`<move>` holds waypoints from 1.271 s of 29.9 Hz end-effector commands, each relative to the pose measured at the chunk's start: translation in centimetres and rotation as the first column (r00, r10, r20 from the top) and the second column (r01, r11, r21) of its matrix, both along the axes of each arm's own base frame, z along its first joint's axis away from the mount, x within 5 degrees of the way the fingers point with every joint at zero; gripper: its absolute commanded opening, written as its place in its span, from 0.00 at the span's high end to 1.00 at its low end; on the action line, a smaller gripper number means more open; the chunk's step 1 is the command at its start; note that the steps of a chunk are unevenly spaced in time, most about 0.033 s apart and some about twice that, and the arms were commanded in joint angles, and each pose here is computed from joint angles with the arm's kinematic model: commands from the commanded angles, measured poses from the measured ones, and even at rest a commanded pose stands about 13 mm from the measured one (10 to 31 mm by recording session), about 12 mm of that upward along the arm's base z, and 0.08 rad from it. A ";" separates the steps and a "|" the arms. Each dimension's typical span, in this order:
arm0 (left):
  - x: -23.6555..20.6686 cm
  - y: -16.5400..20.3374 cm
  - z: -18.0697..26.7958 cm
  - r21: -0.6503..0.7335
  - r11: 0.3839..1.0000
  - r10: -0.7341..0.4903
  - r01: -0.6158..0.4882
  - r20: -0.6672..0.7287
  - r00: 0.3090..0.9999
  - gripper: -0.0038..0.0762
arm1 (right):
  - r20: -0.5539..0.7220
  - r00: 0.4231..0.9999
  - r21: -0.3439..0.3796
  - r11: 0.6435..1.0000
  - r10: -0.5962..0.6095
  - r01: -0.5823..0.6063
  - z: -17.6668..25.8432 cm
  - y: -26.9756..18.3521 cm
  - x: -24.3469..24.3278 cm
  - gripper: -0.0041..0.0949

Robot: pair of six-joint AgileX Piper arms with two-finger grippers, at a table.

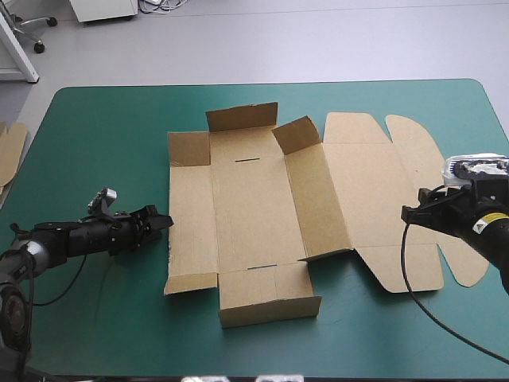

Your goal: Fold the box

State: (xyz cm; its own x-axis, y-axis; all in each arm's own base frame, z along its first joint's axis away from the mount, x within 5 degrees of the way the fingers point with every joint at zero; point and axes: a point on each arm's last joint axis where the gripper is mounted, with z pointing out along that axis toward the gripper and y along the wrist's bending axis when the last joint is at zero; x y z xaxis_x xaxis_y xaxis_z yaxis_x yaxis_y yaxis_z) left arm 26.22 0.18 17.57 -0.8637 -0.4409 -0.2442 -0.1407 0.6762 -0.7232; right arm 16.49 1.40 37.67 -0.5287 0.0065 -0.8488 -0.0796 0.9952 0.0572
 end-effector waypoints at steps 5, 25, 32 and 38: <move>0.5 -2.5 0.1 -0.083 0.993 -0.085 0.088 0.041 0.996 0.50 | 0.090 0.996 0.002 1.000 -0.003 0.003 1.6 0.0 0.2 0.51; 4.8 -6.3 4.6 0.019 0.979 -0.200 0.203 0.286 0.937 0.80 | 0.070 0.998 -0.005 1.000 0.001 0.000 1.4 0.0 0.1 0.51; 5.1 -6.5 3.3 0.003 0.968 -0.244 0.251 0.243 0.939 0.94 | 0.076 0.997 -0.004 1.000 0.000 0.000 1.4 0.0 0.1 0.51; 6.1 -6.6 4.7 0.085 0.935 -0.355 0.345 0.296 0.887 0.97 | 0.086 0.996 -0.010 1.000 0.003 -0.002 1.5 0.0 0.2 0.51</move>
State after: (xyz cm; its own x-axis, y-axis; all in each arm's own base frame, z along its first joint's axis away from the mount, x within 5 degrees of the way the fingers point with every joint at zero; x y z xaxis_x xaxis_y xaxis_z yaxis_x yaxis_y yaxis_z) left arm 31.86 -5.96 19.38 -0.8816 -0.1925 -0.4309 0.1935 0.6853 -0.7021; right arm 16.38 1.40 37.53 -0.5466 0.0035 -0.8374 -0.0805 0.9951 0.0567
